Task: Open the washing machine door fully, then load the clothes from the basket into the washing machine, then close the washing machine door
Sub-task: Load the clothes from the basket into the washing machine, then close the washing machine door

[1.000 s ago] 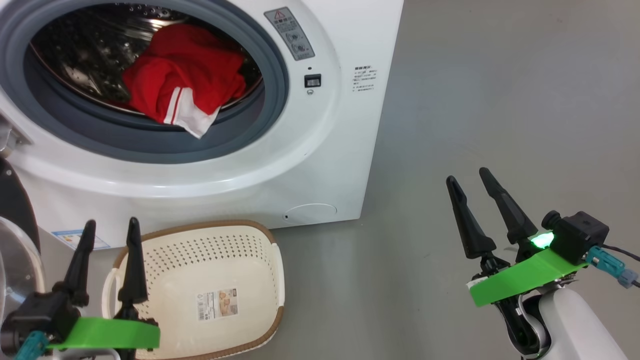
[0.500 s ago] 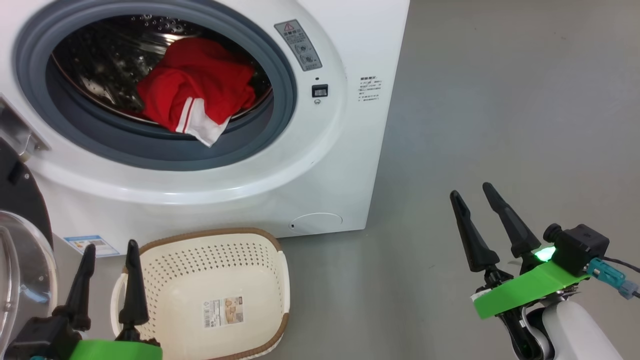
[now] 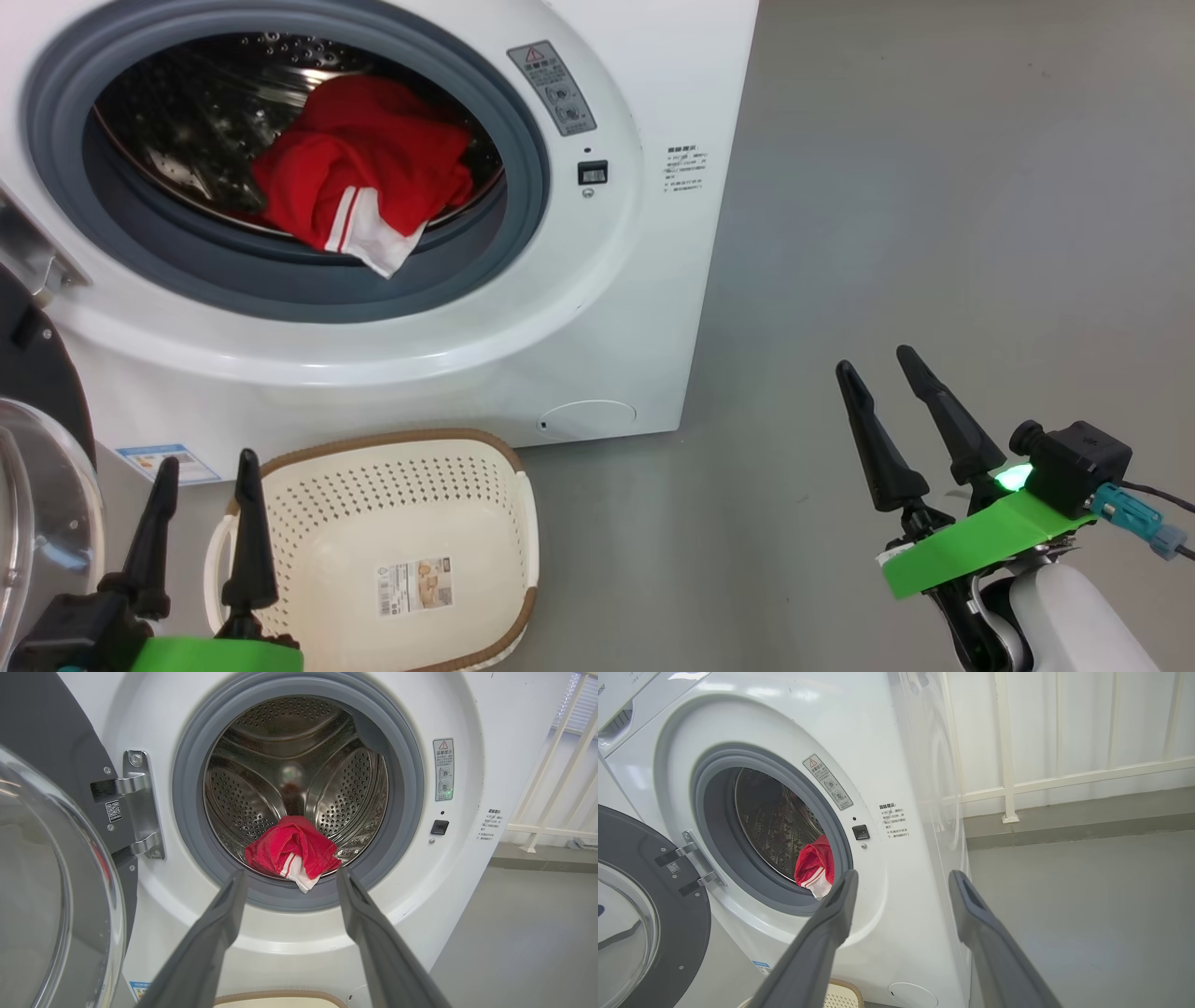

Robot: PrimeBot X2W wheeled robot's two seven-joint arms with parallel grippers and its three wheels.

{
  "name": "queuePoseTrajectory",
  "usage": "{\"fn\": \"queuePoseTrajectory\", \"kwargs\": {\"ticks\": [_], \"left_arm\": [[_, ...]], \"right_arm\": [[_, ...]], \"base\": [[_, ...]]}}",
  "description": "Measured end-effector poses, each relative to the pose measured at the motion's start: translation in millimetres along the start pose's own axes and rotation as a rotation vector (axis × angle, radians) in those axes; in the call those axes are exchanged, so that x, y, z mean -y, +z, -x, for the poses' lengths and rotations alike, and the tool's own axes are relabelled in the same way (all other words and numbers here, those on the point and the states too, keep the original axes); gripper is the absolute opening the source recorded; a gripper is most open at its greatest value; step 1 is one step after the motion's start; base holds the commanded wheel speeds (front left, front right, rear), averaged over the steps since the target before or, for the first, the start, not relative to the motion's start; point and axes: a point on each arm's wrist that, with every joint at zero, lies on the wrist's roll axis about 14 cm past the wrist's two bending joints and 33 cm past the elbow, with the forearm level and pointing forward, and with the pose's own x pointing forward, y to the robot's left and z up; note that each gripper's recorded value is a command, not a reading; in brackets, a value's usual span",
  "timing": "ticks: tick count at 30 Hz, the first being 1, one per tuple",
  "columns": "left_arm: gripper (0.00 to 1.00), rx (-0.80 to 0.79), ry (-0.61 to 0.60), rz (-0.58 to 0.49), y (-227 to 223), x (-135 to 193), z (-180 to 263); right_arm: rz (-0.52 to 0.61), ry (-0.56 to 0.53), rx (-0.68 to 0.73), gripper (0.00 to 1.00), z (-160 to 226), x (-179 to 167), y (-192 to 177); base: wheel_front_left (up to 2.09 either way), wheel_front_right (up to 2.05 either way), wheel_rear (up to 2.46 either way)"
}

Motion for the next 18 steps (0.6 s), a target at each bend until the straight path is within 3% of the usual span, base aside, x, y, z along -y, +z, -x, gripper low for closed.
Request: {"fn": "queuePoseTrajectory", "kwargs": {"ticks": [18], "left_arm": [[1.0,0.005,-0.002,0.0,2.5,-1.0,1.8]], "right_arm": [[0.007,0.003,-0.007,1.0,4.0,-0.4,-0.6]], "base": [[0.0,0.0,0.0]]}}
